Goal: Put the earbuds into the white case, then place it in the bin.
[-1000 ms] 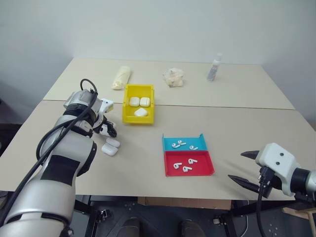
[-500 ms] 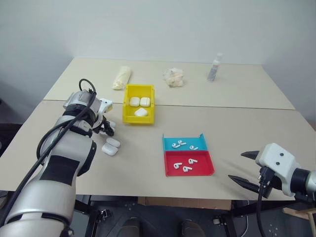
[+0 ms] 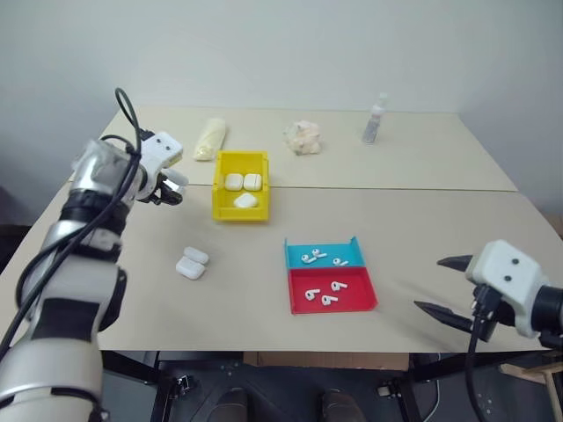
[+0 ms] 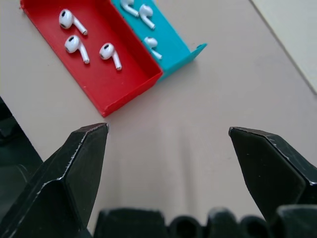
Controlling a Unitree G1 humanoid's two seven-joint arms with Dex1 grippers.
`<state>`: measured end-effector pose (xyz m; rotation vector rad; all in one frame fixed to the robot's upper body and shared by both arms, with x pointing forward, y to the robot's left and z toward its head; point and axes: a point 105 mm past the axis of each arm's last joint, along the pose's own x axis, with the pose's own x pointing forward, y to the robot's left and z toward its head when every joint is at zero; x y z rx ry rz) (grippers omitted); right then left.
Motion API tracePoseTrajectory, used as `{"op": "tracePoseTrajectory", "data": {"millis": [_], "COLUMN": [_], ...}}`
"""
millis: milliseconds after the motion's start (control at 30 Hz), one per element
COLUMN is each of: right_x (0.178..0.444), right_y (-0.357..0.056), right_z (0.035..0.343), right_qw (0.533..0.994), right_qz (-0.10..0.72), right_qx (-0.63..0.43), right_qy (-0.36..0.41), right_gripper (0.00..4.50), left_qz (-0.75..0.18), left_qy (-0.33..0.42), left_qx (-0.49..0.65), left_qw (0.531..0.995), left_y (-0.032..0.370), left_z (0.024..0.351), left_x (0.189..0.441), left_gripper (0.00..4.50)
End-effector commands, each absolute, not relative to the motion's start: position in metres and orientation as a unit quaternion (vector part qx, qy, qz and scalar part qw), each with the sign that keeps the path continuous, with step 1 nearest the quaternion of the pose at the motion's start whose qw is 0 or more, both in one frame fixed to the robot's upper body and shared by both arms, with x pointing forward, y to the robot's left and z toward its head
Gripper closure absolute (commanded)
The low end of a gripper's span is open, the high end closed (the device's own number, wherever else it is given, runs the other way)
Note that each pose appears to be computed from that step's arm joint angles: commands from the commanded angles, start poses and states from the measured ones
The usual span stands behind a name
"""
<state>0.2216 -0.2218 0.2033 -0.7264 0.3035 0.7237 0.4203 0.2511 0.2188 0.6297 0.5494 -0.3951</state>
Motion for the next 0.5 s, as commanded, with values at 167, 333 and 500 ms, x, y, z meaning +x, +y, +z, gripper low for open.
{"op": "tracePoseTrajectory", "data": {"millis": [167,333,500], "right_x": [0.220,0.227,0.233], "right_y": [-0.194,-0.175,-0.149], "right_z": [0.238,0.240,0.238], "right_qw": [0.794,0.724,0.666], "right_qz": [0.440,0.505,0.560], "right_qx": [-0.391,-0.432,-0.458], "right_qy": [0.150,0.184,0.182], "right_gripper": [0.00,0.00,0.00], "left_qz": [-0.428,-0.487,-0.484], "left_qy": [-0.097,-0.207,-0.262], "left_qx": [0.223,0.122,0.077], "left_qw": [0.870,0.840,0.831], "left_y": [0.172,0.133,0.115], "left_z": [0.263,0.240,0.220], "left_x": [0.356,0.331,0.320], "left_gripper": [1.76,1.76,1.76]}}
